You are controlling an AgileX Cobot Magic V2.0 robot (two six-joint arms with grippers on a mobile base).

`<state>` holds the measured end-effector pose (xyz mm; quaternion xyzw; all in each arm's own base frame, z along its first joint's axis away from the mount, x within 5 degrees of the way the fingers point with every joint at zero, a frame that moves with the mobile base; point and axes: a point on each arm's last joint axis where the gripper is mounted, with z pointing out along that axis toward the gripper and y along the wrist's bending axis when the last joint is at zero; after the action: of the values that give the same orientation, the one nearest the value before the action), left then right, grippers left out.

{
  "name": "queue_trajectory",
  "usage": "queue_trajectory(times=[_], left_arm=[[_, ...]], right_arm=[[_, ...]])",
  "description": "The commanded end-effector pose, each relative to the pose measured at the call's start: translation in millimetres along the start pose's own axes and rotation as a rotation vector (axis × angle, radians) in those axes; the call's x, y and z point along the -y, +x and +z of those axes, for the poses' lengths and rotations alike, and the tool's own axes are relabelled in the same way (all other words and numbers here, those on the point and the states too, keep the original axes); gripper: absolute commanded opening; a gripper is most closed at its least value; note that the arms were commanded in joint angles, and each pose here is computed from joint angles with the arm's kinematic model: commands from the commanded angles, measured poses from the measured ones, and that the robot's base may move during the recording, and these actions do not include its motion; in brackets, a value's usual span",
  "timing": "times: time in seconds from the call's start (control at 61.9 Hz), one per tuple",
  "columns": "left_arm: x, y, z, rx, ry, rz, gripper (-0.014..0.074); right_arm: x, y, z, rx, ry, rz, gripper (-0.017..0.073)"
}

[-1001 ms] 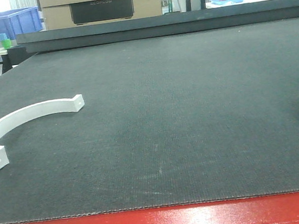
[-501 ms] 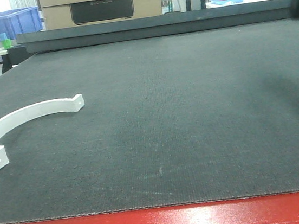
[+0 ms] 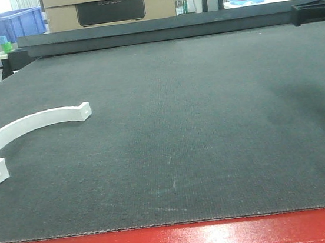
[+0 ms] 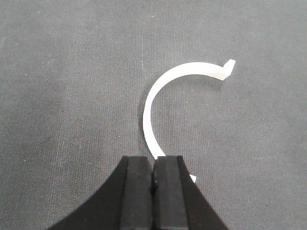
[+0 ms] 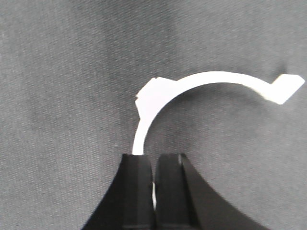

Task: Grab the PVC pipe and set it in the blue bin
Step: 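Lower the right gripper onto the nearer white pipe clamp and close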

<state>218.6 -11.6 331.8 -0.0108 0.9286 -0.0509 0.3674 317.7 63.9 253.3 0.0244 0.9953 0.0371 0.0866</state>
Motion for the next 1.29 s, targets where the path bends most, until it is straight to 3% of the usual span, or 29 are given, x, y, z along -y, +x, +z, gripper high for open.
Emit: queue_trajectory(times=[0.0, 0.081, 0.921, 1.066, 1.276], left_arm=[[0.8, -3, -1, 0.02, 0.008, -0.009, -0.0111], [0.8, -3, -1, 0.02, 0.008, -0.009, -0.0111], [0.8, -3, -1, 0.02, 0.008, -0.009, -0.0111], [0.8, -3, -1, 0.02, 0.008, -0.009, -0.0111], [0.8, -3, -1, 0.027, 0.008, -0.009, -0.0111]], right_arm=[[-1.2, -2, 2, -0.003, 0.01, -0.003, 0.0141], [-1.3, -3, 7, -0.007, 0.012, 0.003, 0.0206], [-1.9, -11, 58, -0.119, 0.037, 0.021, 0.02], [-2.0, -12, 58, -0.116, 0.036, 0.021, 0.0126], [-2.0, -12, 58, -0.115, 0.036, 0.021, -0.008]])
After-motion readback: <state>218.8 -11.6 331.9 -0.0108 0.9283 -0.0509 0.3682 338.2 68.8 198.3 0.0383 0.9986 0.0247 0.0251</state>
